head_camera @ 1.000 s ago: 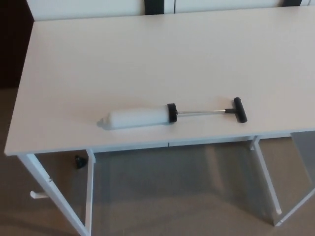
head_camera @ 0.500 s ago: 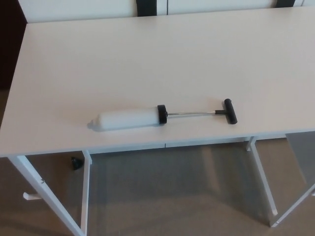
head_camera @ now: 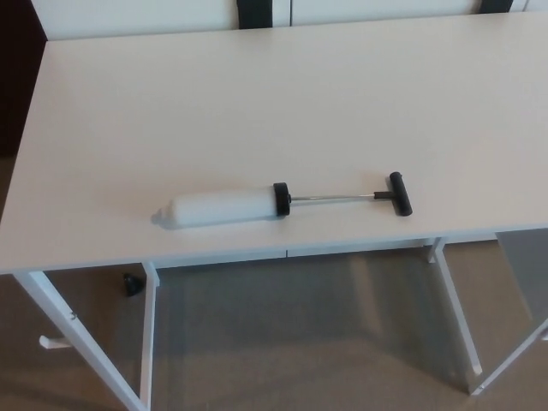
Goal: The robot walks towards a desk on which an air pump is kept in the middle. It lifts it up and holds it with its left hand and uses its right hand to compress it by pushing its handle inwards.
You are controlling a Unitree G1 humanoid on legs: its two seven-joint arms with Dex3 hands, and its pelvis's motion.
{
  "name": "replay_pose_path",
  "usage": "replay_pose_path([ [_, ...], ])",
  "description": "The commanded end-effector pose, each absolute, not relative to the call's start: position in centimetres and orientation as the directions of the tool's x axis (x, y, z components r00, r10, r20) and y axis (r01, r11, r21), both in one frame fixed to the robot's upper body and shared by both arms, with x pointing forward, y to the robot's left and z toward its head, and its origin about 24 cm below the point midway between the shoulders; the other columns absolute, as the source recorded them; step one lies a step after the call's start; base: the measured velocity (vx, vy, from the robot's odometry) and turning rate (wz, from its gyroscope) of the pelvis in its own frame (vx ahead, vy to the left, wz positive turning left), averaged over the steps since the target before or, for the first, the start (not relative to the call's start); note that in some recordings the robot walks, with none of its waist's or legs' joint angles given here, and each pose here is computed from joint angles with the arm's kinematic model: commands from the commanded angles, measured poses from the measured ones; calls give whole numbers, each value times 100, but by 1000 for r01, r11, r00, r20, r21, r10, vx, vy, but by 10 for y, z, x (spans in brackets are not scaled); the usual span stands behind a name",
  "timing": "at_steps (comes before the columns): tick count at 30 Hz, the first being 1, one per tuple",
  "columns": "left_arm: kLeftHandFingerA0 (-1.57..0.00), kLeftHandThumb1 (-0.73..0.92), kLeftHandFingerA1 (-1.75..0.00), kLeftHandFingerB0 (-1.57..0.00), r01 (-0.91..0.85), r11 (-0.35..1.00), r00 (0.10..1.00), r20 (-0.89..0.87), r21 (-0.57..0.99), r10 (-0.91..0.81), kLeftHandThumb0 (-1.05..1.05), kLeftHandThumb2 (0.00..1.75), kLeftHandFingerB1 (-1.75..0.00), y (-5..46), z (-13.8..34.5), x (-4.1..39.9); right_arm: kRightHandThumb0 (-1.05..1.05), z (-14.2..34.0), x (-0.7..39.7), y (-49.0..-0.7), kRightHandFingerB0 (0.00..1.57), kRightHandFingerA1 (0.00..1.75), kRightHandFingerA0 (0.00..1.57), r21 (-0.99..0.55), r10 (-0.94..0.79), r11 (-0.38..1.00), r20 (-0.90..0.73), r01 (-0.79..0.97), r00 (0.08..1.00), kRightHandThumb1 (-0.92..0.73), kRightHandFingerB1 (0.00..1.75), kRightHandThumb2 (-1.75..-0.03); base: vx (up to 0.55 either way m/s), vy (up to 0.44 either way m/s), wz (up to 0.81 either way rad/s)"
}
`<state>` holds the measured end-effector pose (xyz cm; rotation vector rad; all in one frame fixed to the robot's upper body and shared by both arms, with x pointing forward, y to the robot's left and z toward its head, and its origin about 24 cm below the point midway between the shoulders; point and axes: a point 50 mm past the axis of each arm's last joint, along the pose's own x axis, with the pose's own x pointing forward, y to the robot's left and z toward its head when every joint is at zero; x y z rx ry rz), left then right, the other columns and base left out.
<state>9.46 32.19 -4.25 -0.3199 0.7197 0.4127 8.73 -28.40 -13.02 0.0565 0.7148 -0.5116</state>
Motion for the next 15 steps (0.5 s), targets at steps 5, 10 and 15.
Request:
replay_pose_path([
  [5,-17,66,-37,-10,-610,783,790,-172,-125,588,-22,64,-27,352,66,89,-26,-123,101,-290,57,45,74,-134,-441,877,-603,461,665,-57,40,-57,0,0,0],
  [10,-12,64,-30,-11,-539,841,818,212,-41,535,-19,59,-27,345,162,112,-25,-123,107,-290,58,45,74,-119,-437,877,-602,466,669,-58,41,-57,0,0,0],
  [15,-14,63,-31,-13,-469,883,815,401,31,418,-19,59,-27,332,215,121,-27,-123,108,-289,56,43,71,-119,-436,878,-601,464,670,-59,40,-57,0,0,0],
])
